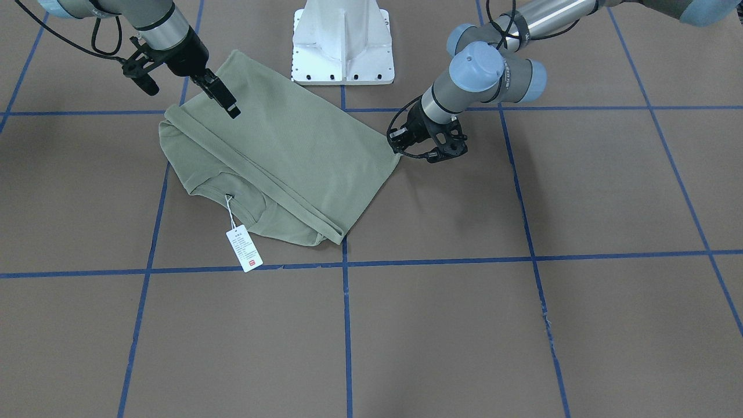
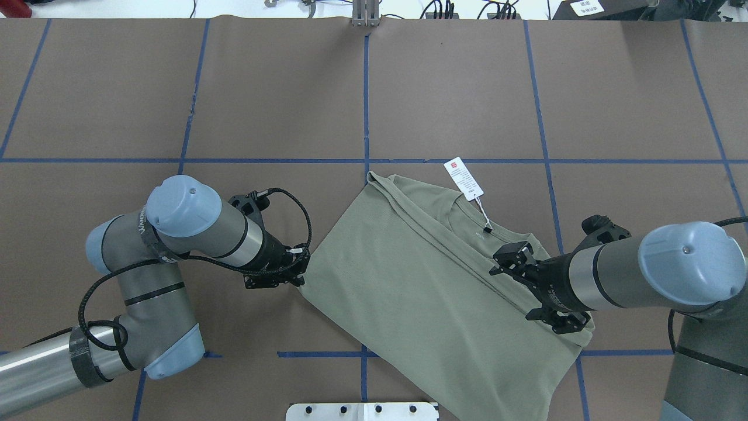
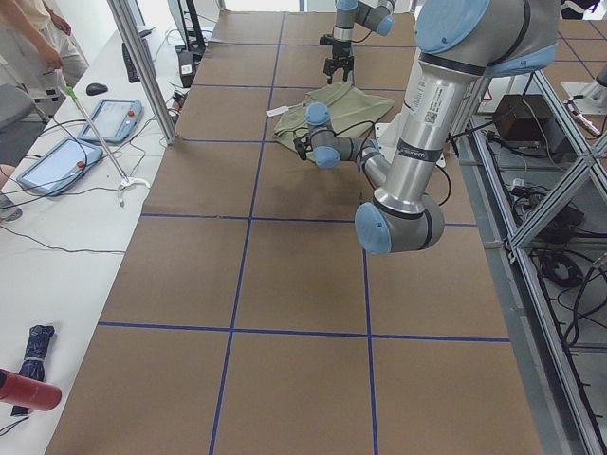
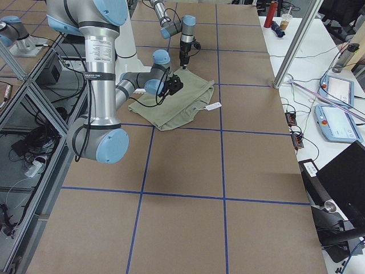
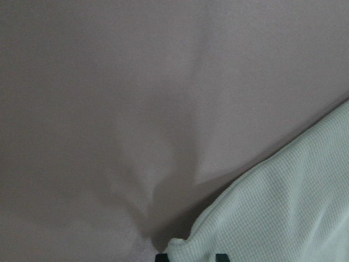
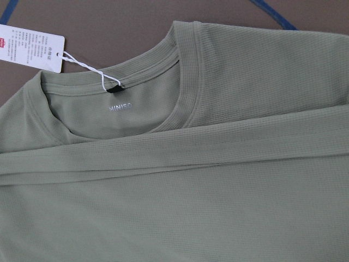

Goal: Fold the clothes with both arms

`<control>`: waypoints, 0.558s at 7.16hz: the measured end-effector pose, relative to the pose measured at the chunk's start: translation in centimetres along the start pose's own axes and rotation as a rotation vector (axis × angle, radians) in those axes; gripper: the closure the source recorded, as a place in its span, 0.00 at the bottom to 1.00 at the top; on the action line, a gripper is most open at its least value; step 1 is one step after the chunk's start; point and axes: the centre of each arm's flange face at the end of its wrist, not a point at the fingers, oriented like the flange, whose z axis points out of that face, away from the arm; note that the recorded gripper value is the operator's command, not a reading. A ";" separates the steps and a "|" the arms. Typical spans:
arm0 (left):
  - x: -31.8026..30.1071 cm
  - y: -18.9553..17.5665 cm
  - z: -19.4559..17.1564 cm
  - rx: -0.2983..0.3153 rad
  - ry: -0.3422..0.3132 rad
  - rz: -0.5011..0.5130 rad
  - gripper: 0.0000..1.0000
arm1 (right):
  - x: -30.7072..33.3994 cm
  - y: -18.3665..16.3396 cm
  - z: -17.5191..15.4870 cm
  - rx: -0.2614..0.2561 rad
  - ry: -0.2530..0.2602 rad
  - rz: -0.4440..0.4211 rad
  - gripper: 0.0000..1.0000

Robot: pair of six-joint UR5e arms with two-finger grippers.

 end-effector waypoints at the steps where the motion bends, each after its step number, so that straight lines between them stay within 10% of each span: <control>1: 0.0 -0.4 -0.3 0.007 0.002 -0.002 1.00 | -0.1 -0.1 -0.1 0.000 -0.002 0.001 0.00; 4: 1.4 -4.5 -3.5 0.127 0.039 0.019 1.00 | -1.7 0.5 -0.6 -0.002 -0.043 0.003 0.00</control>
